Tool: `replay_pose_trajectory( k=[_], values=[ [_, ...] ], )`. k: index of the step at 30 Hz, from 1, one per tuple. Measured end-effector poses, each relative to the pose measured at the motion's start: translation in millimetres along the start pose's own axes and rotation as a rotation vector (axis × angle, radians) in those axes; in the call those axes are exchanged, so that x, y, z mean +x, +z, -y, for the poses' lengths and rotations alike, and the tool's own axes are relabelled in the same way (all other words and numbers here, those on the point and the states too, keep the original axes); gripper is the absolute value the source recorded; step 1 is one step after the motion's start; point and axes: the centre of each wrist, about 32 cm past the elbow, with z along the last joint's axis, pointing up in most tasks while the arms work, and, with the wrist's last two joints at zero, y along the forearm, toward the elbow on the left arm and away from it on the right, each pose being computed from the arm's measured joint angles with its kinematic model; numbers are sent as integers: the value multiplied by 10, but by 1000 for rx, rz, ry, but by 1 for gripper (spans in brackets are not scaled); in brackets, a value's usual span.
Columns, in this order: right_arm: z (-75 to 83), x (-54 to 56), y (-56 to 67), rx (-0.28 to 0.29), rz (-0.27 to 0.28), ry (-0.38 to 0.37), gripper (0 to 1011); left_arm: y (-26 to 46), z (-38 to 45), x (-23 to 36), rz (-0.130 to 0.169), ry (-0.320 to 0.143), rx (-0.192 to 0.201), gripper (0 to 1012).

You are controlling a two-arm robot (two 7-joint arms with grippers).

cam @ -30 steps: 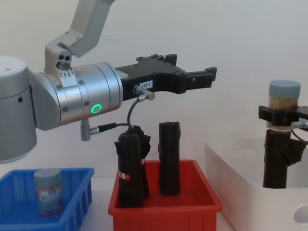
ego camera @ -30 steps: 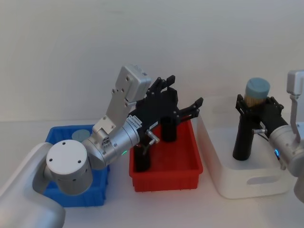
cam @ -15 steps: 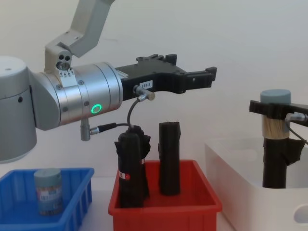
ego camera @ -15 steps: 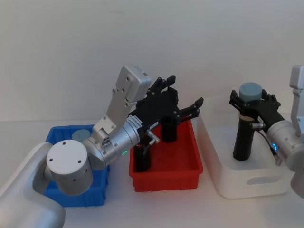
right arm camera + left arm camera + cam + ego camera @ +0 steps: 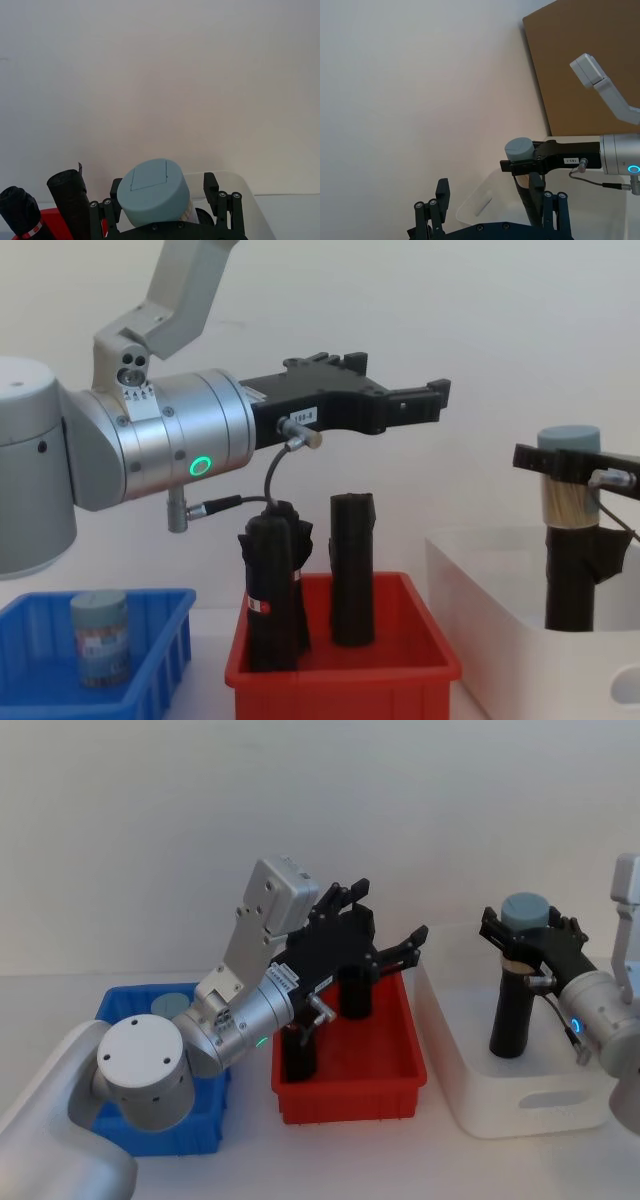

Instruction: Pick the cotton swabs from the blue box and place them into the white box.

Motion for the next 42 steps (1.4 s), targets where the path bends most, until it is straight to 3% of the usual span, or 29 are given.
replay_pose_trajectory(
  k=[42],
  values=[
    [-12,-30,39,15,-20,6,1001,0,0,0,0,0,0,1004]
  ],
)
